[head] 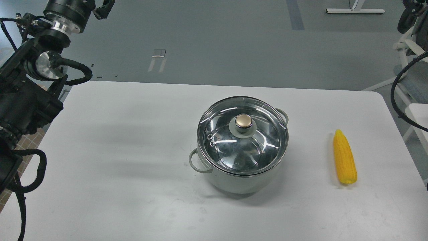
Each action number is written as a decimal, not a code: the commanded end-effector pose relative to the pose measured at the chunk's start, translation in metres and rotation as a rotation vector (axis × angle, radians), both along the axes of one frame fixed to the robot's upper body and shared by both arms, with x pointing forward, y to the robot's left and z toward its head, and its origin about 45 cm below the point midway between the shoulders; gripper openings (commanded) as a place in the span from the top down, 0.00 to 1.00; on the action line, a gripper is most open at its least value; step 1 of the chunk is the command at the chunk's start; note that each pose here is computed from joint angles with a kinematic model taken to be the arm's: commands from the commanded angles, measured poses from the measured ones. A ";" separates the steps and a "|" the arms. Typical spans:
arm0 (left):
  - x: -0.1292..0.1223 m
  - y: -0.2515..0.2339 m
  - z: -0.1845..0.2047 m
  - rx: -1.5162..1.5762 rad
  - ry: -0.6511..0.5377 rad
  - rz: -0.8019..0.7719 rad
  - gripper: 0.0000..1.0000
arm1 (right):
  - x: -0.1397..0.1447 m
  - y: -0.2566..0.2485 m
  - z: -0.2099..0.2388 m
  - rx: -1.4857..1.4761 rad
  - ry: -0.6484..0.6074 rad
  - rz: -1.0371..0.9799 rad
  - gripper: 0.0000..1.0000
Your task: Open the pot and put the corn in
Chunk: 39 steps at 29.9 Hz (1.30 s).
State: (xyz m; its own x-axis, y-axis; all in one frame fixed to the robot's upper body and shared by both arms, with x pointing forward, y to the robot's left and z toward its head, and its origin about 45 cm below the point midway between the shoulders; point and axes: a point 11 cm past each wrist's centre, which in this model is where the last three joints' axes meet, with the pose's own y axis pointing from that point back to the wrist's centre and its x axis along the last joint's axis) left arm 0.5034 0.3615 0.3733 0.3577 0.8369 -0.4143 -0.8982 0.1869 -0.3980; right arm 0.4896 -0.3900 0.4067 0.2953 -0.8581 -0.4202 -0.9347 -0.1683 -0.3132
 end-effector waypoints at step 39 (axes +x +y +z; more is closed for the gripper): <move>-0.107 -0.130 0.052 1.220 -0.457 -0.342 0.11 | -0.025 -0.016 -0.019 0.012 -0.038 0.018 0.00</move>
